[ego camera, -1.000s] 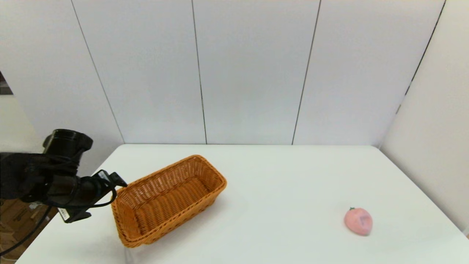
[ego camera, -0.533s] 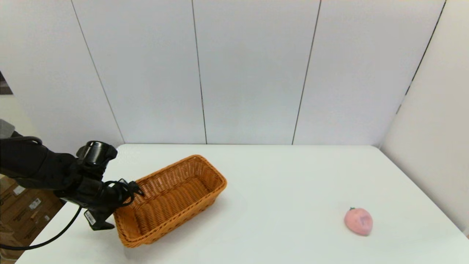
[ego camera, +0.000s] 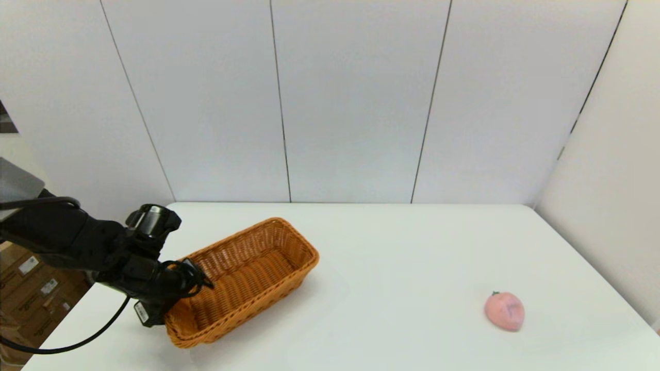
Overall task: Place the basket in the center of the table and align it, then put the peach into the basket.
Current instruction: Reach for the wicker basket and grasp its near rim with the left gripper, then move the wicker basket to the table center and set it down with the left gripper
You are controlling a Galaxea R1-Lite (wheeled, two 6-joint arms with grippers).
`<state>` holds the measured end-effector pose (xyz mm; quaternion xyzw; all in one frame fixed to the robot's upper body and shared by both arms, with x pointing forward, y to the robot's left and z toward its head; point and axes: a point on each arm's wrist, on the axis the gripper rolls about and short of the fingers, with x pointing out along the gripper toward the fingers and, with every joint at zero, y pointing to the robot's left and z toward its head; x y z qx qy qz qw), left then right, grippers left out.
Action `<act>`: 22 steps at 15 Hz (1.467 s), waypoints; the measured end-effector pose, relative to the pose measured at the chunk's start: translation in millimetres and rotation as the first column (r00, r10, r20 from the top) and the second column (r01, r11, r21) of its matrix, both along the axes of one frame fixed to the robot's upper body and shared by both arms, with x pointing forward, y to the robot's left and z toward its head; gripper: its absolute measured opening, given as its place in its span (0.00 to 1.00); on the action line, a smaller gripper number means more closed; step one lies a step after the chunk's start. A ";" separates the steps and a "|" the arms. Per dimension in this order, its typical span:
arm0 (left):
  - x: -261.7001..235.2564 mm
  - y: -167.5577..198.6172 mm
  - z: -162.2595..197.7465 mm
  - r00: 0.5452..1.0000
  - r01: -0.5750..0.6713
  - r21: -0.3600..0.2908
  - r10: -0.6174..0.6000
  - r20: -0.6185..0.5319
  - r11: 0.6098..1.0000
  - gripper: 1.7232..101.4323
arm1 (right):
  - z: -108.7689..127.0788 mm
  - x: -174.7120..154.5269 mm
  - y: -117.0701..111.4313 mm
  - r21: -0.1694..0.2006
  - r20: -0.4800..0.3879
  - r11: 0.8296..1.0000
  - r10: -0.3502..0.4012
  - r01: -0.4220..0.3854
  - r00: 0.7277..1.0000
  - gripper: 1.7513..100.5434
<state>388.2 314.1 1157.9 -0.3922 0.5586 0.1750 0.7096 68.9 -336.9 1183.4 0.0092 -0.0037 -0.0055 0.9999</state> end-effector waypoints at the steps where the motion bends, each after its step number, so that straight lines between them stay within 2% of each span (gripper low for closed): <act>1: 0.2 -0.1 -0.5 1.000 0.003 0.001 -0.003 0.000 1.000 0.61 | 0.0 0.0 0.0 0.000 0.000 1.000 0.000 0.000 1.000 0.96; 4: 0.0 -0.4 -1.5 1.000 0.007 0.002 -0.007 -0.004 1.000 0.43 | 0.0 0.0 0.0 0.000 0.000 1.000 0.000 0.000 1.000 0.96; 6: -0.4 -0.7 -1.7 1.000 0.011 0.002 -0.011 -0.004 1.000 0.13 | 0.0 0.0 0.0 0.000 0.000 1.000 0.000 0.000 1.000 0.96; 10: -3.5 -1.8 9.8 0.998 0.054 0.017 -0.054 0.040 0.998 0.12 | 0.0 0.0 0.0 0.001 0.000 1.000 0.000 0.000 1.000 0.96; 13: -10.2 -18.9 41.1 0.977 0.142 0.030 -0.145 0.155 0.989 0.12 | -0.1 0.0 0.0 0.001 0.000 1.000 0.000 0.000 1.000 0.96; 15: -13.9 -52.7 67.8 0.928 0.265 0.040 -0.266 0.259 0.963 0.12 | -0.1 0.0 0.0 0.000 0.000 1.000 0.000 0.000 1.000 0.96; 18: -16.4 -110.8 99.1 0.822 0.441 0.057 -0.428 0.375 0.896 0.12 | 0.0 0.0 0.0 0.000 0.000 1.000 0.001 -0.001 1.000 0.96; 20: -11.7 -138.5 99.1 0.776 0.513 0.079 -0.501 0.382 0.855 0.12 | 0.0 0.0 0.0 0.000 0.000 1.000 0.001 -0.001 1.000 0.96; 22: -5.0 -159.0 85.5 0.759 0.554 0.090 -0.546 0.354 0.828 0.12 | 0.0 0.0 0.0 0.000 0.000 1.000 0.001 -0.001 1.000 0.96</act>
